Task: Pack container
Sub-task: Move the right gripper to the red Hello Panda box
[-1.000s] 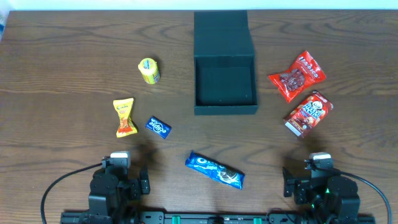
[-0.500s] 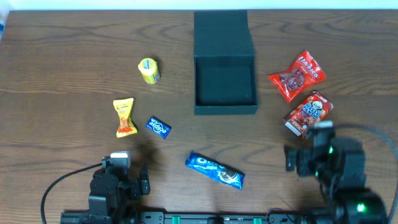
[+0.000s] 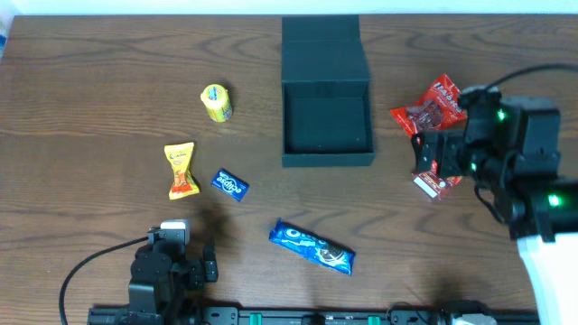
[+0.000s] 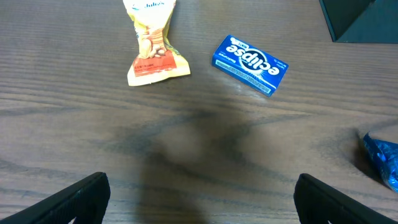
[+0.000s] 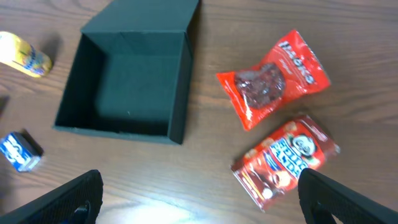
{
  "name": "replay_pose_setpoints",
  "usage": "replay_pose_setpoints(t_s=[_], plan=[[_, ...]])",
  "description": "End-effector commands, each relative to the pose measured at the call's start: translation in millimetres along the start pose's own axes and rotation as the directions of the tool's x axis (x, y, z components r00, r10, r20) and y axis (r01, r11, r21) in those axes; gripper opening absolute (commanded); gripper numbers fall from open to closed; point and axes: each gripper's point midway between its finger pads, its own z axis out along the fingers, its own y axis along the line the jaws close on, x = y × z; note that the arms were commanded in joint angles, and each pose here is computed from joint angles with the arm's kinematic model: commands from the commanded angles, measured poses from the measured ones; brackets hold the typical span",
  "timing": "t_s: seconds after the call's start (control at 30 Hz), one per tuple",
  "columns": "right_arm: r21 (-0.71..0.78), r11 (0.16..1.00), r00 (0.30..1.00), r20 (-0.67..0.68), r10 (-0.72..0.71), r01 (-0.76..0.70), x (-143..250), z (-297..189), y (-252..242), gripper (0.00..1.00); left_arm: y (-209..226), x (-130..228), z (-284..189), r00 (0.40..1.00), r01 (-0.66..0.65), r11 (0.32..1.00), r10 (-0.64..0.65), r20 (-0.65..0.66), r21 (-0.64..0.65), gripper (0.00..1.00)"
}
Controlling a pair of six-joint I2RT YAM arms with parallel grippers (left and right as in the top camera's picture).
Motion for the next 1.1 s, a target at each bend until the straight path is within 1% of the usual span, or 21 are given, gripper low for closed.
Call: replay_pose_setpoints(t_s=[0.0, 0.17, 0.27, 0.33, 0.37, 0.4, 0.43, 0.5, 0.53, 0.6, 0.63, 0.73, 0.87, 1.07], plan=[[-0.028, 0.997, 0.997, -0.026, 0.067, -0.068, -8, 9, 2, 0.99, 2, 16, 7, 0.998, -0.014, 1.000, 0.013, -0.055, -0.007, 0.95], [-0.012, 0.997, 0.993, -0.089, 0.078, -0.079, -5, 34, -3, 0.99, 2, 16, 7, 0.998, -0.014, 1.000, 0.013, -0.055, -0.007, 0.95], [0.005, 0.997, 0.991, -0.106, 0.081, -0.081, -5, 48, -8, 0.99, 2, 16, 7, 0.998, -0.014, 1.000, 0.013, -0.055, -0.007, 0.95], [0.077, 0.986, 0.980, -0.120, 0.156, -0.148, -2, 59, -22, 0.99, 2, 16, 7, 0.998, -0.014, 1.000, 0.014, -0.055, -0.007, 0.95], [0.122, 0.970, 0.967, -0.119, 0.225, -0.211, 0, 63, -30, 0.99, 2, 16, 7, 0.998, -0.014, 1.000, 0.014, -0.055, -0.007, 0.95], [0.172, 0.942, 0.945, -0.110, 0.309, -0.288, 2, 66, -39, 0.99, 2, 16, 7, 0.998, -0.014, 1.000, 0.013, -0.055, -0.007, 0.96], [0.228, 0.894, 0.906, -0.092, 0.413, -0.385, 6, 69, -49, 0.99, 2, 16, 7, 0.998, -0.014, 1.000, 0.013, -0.055, -0.007, 0.95], [0.313, 0.780, 0.811, -0.049, 0.583, -0.542, 15, 73, -64, 0.99, 2, 16, 7, 0.998, -0.014, 1.000, 0.013, -0.055, -0.007, 0.96], [0.343, 0.717, 0.757, -0.027, 0.653, -0.607, 19, 75, -70, 0.99, 2, 16, 7, 0.998, -0.014, 1.000, 0.013, -0.055, -0.007, 0.95], [0.371, 0.646, 0.693, -0.008, 0.721, -0.667, 25, 82, -79, 0.99, 2, 16, 7, 0.998, -0.014, 1.000, 0.014, -0.055, -0.007, 0.95], [0.388, 0.624, 0.674, -0.007, 0.738, -0.679, 28, 90, -86, 0.99, 2, 16, 7, 0.998, -0.014, 1.000, 0.013, -0.055, -0.007, 0.96], [0.434, 0.595, 0.649, -0.031, 0.760, -0.677, 40, 104, -98, 0.99, 2, 16, 7, 0.998, -0.014, 1.000, 0.013, -0.055, -0.007, 0.95], [0.505, 0.524, 0.581, -0.053, 0.812, -0.686, 62, 122, -113, 0.99, 2, 16, 7, 0.998, -0.014, 1.000, 0.013, -0.055, -0.007, 0.95], [0.565, 0.504, 0.535, -0.126, 0.836, -0.653, 90, 146, -117, 0.99, 2, 16, 7, 0.998, -0.014, 1.000, 0.013, -0.055, -0.007, 0.95]])
